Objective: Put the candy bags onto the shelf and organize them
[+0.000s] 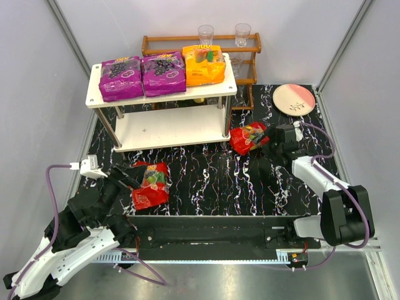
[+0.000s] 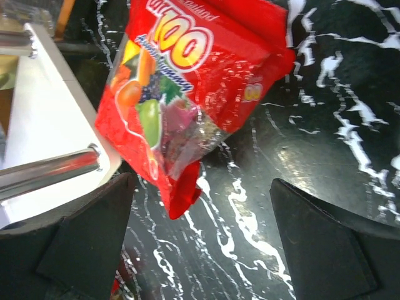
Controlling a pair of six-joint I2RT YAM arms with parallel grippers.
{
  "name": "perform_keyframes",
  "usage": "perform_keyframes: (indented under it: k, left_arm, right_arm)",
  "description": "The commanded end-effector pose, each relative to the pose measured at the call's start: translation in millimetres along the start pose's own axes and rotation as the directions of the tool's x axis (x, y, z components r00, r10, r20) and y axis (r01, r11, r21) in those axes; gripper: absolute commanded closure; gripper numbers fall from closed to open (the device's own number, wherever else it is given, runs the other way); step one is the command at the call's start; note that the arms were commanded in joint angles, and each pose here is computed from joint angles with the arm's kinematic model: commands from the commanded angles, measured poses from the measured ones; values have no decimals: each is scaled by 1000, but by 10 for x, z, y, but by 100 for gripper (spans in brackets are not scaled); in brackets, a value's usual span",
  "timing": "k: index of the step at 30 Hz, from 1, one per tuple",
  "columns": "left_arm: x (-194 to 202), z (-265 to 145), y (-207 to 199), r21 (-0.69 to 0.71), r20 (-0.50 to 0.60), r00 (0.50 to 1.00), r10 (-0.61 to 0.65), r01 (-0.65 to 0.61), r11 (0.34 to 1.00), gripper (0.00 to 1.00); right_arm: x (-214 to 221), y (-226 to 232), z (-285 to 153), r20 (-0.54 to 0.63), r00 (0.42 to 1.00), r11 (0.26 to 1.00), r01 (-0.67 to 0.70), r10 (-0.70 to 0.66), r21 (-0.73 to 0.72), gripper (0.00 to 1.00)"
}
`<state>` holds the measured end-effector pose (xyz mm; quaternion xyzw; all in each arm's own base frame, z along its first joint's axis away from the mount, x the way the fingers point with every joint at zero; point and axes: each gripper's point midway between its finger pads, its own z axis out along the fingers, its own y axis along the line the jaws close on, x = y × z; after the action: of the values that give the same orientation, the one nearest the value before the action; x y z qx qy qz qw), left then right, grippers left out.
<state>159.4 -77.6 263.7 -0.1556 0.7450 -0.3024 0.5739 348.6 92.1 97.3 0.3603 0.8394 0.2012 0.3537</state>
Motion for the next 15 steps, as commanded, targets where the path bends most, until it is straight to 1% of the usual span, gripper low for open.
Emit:
perform_keyframes:
  k: [1,2,3,5,6,7,8,9,11,12,13,14,15]
  left_arm:
    - [-52,37,-114,28,13,1000,-15,14,1000,1]
    - [-56,38,-114,27,14,1000,-13,13,1000,1]
    - [-62,30,-116,30,15,1000,-14,13,999,1]
    - [-74,23,-118,31,17,1000,-15,15,999,1]
    - [-96,8,-122,34,23,1000,-18,17,999,1]
    - [-91,5,-106,27,21,1000,-15,15,1000,1]
    - [-86,3,-88,20,20,1000,-15,15,1000,1]
    - [-88,-7,-76,19,21,1000,-16,16,1000,1]
    - [-90,-14,-61,16,25,1000,-20,19,1000,1]
    - [-88,-18,-51,16,27,999,-21,20,1000,1]
    - [-89,-17,-44,14,29,999,-21,20,1000,1]
    - [-98,-22,-40,13,32,999,-20,20,1000,1]
    - [-110,-19,-46,10,34,999,-19,18,1000,1]
  right_arm:
    - [25,363,112,-22,997,983,-79,76,-163,0]
    - [0,423,149,-15,996,977,-91,90,-193,0]
    - [64,387,242,-38,995,979,-100,95,-178,0]
    - [51,459,317,-46,995,976,-96,89,-198,5]
    - [97,434,395,-62,994,978,-95,85,-186,21]
    - [134,459,418,-85,993,975,-93,78,-199,39]
    - [124,514,438,-87,994,973,-78,60,-219,65]
    - [143,496,457,-96,994,975,-74,55,-208,99]
    - [123,455,425,-84,996,982,-35,20,-188,100]
    - [65,499,328,-61,998,979,-11,-1,-202,100]
    - [18,468,282,-37,999,982,11,-18,-186,100]
    - [40,367,213,-42,996,986,70,-77,-151,100]
    - [-23,400,50,-18,994,981,107,-112,-162,100]
